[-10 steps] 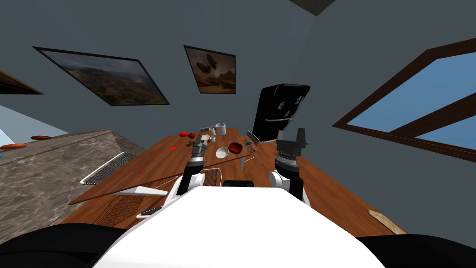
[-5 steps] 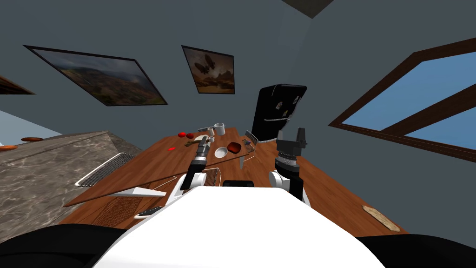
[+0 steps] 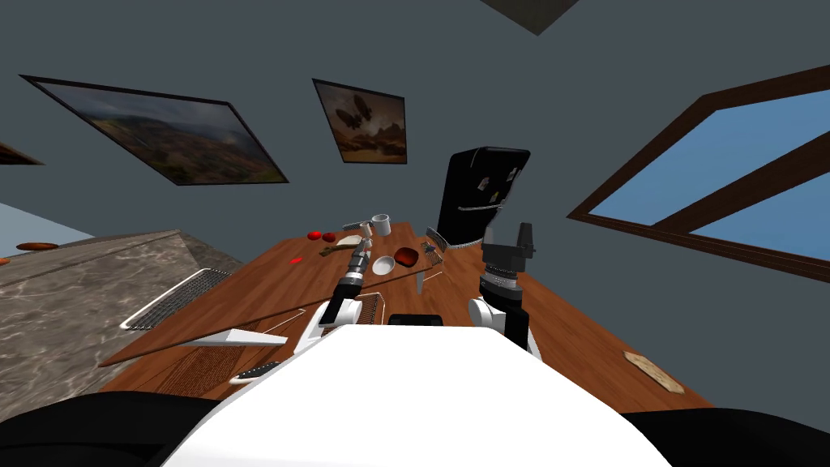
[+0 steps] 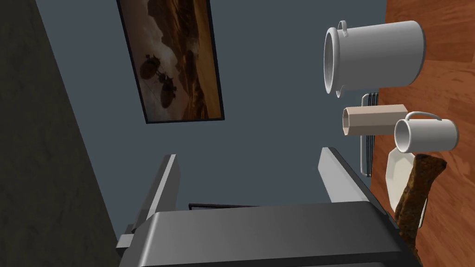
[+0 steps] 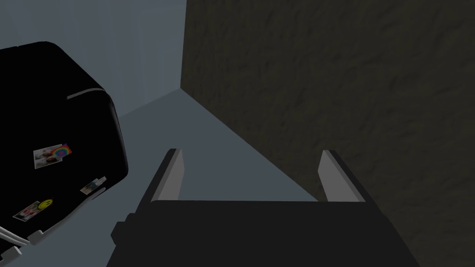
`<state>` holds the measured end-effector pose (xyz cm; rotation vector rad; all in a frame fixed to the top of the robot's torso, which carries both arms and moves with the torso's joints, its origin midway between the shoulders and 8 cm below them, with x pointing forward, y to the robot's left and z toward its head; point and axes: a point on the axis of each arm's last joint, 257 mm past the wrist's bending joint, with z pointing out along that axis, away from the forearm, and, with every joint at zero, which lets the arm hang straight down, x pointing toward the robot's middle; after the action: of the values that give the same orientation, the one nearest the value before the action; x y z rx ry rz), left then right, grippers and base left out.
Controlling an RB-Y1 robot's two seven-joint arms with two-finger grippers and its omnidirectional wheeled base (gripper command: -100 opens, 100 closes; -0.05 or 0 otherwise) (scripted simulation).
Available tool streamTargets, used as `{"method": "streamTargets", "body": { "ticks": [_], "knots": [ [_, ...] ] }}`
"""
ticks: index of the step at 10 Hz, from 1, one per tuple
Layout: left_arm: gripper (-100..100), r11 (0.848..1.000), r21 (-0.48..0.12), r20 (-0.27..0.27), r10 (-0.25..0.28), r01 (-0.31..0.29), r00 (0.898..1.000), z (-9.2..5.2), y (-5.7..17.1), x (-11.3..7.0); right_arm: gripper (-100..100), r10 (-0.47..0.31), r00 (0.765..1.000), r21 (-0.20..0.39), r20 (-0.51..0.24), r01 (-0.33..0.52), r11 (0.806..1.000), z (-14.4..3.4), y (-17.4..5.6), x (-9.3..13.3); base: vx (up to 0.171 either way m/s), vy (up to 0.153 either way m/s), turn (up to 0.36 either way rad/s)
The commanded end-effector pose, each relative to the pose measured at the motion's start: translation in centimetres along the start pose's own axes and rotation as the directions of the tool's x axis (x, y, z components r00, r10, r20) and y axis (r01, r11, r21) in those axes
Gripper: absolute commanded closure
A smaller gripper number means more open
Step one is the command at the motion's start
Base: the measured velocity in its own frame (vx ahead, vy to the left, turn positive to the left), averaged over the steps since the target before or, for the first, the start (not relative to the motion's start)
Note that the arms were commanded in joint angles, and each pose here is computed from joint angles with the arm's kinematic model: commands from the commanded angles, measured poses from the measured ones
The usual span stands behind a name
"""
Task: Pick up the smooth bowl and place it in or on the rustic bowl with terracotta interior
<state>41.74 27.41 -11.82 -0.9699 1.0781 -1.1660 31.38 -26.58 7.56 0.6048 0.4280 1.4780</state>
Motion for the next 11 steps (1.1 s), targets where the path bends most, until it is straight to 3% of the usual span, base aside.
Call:
{"method": "streamTargets", "body": {
  "ticks": [1,7,11],
  "knots": [
    [-100,0.998,-0.061,-0.009,-0.011,0.01,1.0,0.1,2.0,0.5,0,0.0,1.0,0.0,0.0,0.0,1.0,0.0,0.0,0.0,-0.011,-0.017,-0.041],
    [-100,0.971,-0.234,-0.025,-0.045,0.038,0.999,-0.1,7.4,1.7,0,0.0,1.0,0.0,0.0,0.0,1.0,0.0,0.0,0.0,-0.009,-0.013,-0.038],
    [-100,0.937,-0.345,-0.031,-0.07,0.055,0.997,-0.6,10.9,2.5,0,0.0,1.0,0.0,0.0,0.0,1.0,0.0,0.0,0.0,-0.002,-0.005,-0.034]
  ]
}}
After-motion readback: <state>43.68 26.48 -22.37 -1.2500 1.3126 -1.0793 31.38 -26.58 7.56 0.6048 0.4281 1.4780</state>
